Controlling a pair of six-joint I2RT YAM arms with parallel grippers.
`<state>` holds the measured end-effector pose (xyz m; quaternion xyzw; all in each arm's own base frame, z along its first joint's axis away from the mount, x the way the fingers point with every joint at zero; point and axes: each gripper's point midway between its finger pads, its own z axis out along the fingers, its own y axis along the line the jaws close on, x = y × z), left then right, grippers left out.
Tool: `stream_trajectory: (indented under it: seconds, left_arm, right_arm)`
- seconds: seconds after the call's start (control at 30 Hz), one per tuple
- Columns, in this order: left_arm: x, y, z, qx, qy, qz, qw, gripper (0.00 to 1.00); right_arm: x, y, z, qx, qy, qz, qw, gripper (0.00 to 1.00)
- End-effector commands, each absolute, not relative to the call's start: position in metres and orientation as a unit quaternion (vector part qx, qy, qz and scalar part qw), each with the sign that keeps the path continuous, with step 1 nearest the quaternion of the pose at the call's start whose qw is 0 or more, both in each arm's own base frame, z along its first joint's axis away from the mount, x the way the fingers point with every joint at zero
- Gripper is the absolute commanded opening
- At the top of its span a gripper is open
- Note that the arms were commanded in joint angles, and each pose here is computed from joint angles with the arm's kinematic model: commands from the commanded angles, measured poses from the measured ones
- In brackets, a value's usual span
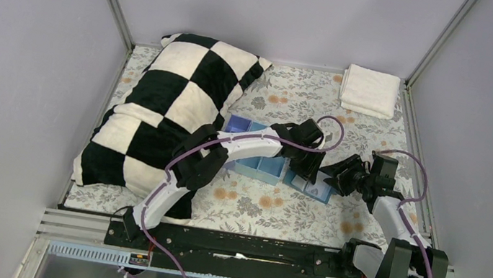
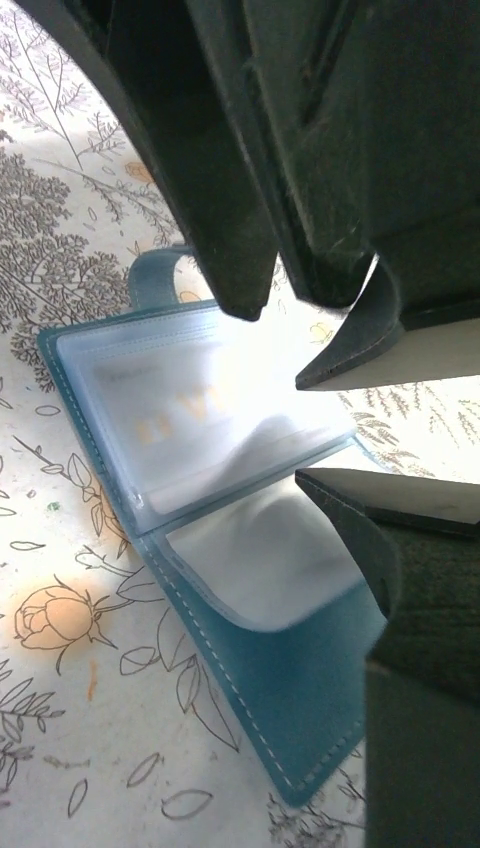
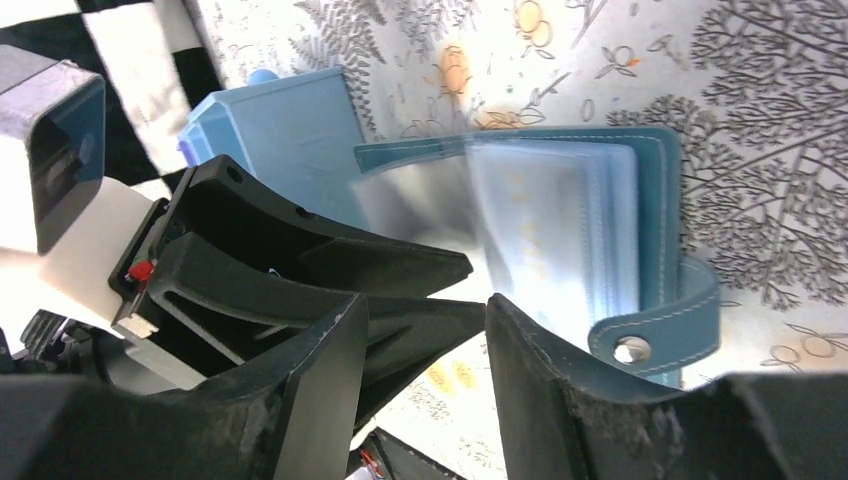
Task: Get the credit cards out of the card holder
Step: Remove the credit card from the card holder.
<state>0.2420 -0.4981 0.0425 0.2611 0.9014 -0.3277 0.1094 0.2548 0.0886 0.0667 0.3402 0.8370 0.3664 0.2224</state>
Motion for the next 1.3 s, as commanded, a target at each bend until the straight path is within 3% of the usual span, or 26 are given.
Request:
stream_trajectory:
  seconds: [0.0,0.33,0.67,1.27]
  left_arm:
    - [0.256,-0.506,0.117,0.279,0.873,-0.36,0.177,0.39]
    - [0.264,-0.497,0.132,0.277,0.87,-0.359,0.191,0.39]
    - [0.261,-0.496,0.091,0.281,0.883,-0.341,0.157,0.39]
    - [0.263,-0.49,0.031,0.281,0.904,-0.302,0.115,0.38]
  right_arm:
    - [0.263,0.096,0.083,0.325,0.821,0.404,0.24,0.54]
    - [0.258,0.08,0.068,0.333,0.845,0.343,0.242,0.54]
    - [0.244,0.067,0.042,0.336,0.869,0.29,0.219,0.53]
    - [0.241,0.075,0.03,0.326,0.87,0.31,0.203,0.55]
